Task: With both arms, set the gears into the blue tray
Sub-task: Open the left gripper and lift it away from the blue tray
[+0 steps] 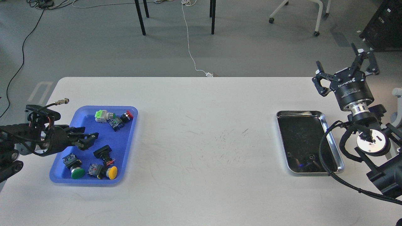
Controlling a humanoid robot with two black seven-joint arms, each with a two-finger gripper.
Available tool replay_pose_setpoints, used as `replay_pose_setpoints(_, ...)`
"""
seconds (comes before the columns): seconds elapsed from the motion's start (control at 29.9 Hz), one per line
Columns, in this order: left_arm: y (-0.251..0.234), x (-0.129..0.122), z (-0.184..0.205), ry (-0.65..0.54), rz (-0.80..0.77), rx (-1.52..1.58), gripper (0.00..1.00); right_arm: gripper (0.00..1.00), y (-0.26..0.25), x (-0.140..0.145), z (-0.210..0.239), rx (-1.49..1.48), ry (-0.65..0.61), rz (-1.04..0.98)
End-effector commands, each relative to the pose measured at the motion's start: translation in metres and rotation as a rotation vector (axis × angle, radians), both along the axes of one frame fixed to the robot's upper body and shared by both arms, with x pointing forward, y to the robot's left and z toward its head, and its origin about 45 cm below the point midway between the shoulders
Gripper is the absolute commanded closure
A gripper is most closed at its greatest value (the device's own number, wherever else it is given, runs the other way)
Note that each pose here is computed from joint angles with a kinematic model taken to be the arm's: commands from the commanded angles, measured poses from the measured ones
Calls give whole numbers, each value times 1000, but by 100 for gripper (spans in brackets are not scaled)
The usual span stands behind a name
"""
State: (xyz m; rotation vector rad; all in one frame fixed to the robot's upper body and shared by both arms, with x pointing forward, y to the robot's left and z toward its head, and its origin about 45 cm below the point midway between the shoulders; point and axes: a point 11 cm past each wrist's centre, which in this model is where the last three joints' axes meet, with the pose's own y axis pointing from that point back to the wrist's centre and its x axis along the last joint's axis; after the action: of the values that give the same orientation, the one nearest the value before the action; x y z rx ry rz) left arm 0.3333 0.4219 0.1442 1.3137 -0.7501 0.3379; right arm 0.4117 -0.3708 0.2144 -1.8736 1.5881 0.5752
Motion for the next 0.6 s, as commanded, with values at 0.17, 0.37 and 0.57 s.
replay_pose_setpoints(0.17, -24, 71, 101, -242, 328, -610, 5, 1, -25, -2, 30, -85, -42, 2)
replay_pose_setpoints(0.37, -77, 112, 148, -245, 485, -1189, 2, 1, -57, -8, 70, -220, -84, -4)
replay_pose_setpoints(0.57, -107, 135, 170, -176, 599, -1621, 2, 1, -62, -1, 107, -518, -73, 75)
